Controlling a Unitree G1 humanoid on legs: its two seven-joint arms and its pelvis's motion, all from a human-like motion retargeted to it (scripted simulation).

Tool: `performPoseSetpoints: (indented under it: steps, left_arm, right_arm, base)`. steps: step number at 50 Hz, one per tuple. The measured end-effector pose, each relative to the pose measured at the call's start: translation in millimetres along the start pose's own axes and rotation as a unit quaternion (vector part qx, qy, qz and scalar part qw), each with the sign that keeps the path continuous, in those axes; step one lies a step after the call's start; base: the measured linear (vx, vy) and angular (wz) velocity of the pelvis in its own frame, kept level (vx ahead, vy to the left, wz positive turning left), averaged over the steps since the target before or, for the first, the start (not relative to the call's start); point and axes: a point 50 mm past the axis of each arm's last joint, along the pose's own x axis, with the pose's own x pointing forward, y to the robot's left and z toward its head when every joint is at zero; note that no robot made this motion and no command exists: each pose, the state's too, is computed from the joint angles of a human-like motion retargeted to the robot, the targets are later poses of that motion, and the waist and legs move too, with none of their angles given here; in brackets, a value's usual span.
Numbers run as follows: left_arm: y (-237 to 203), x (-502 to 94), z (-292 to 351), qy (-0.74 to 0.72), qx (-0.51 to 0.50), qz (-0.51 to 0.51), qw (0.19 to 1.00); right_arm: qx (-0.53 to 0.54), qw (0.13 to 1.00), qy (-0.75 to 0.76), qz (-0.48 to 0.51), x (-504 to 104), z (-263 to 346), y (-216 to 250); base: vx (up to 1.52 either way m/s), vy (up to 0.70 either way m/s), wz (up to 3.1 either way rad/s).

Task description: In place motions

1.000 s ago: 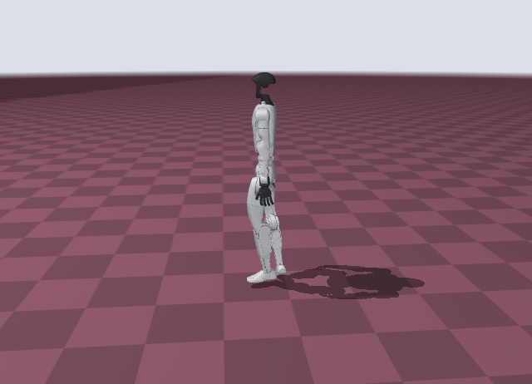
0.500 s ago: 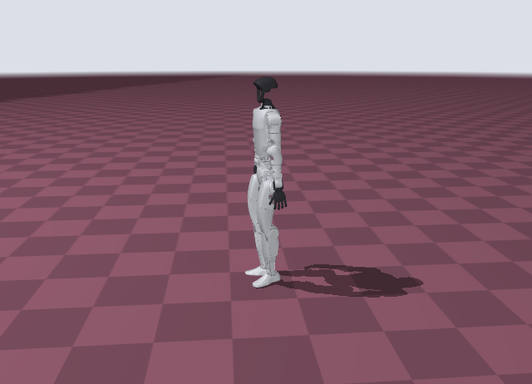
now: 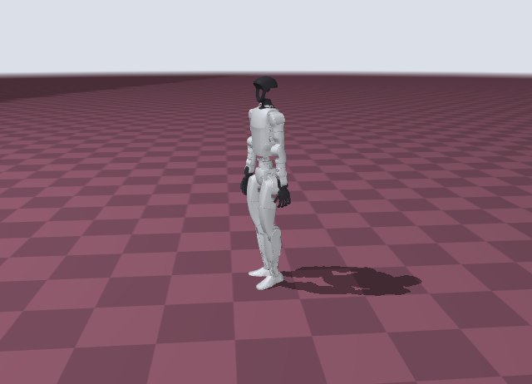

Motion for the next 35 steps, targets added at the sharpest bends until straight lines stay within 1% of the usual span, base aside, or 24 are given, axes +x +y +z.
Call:
performPoseSetpoints:
  steps: [10, 15, 35]
  left_arm:
    - [2, 0, 13, -0.022, 0.004, 0.000, 1.000]
    - [1, 0, 12, -0.021, 0.003, -0.002, 1.000]
    - [1, 0, 0, -0.002, -0.006, -0.004, 1.000]
  right_arm:
    - [0.008, 0.997, 0.074, 0.005, -6, -37, 4]
    - [0.015, 0.996, 0.091, 0.005, -8, -47, 5]
    - [-0.002, 1.000, 0.026, 0.011, -2, -16, 5]
  base:
    - [0.00, -0.01, 0.00]
    - [0.01, -0.02, 0.01]
    - [-0.01, -0.06, -0.11]
